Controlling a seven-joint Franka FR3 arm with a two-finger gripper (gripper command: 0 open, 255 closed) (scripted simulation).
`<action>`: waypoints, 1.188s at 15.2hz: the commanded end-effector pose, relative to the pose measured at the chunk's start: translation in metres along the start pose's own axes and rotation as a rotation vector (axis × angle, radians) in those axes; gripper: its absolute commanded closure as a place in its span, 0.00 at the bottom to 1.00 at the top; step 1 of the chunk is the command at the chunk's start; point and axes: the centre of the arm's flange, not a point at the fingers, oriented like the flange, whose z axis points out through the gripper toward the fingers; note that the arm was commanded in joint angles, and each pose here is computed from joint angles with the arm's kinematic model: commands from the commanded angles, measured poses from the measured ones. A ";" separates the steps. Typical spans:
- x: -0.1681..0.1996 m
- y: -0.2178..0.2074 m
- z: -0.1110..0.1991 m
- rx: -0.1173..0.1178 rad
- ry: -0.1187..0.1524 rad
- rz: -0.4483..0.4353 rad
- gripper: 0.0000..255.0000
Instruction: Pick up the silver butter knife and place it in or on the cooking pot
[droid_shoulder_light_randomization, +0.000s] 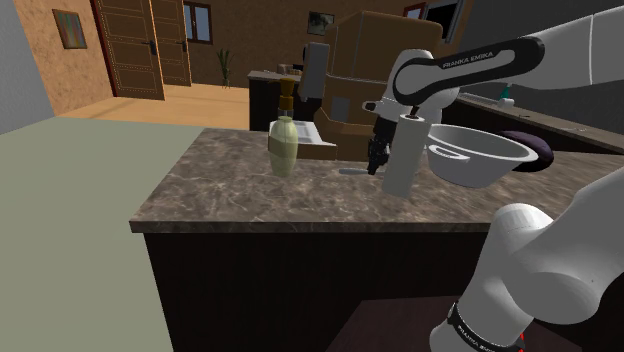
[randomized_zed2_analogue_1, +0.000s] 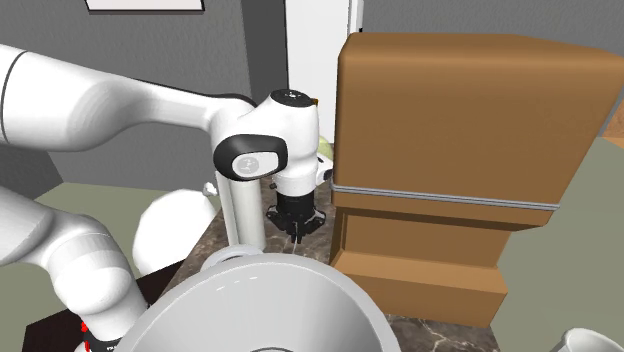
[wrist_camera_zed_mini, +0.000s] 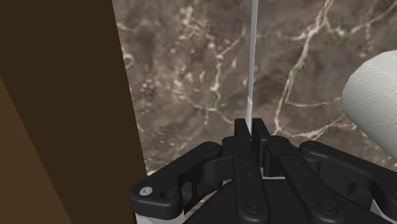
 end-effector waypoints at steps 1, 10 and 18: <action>0.000 0.000 0.000 0.000 0.000 0.000 1.00; 0.006 -0.002 -0.042 0.000 0.000 0.000 1.00; 0.012 -0.003 -0.083 0.000 0.000 0.000 1.00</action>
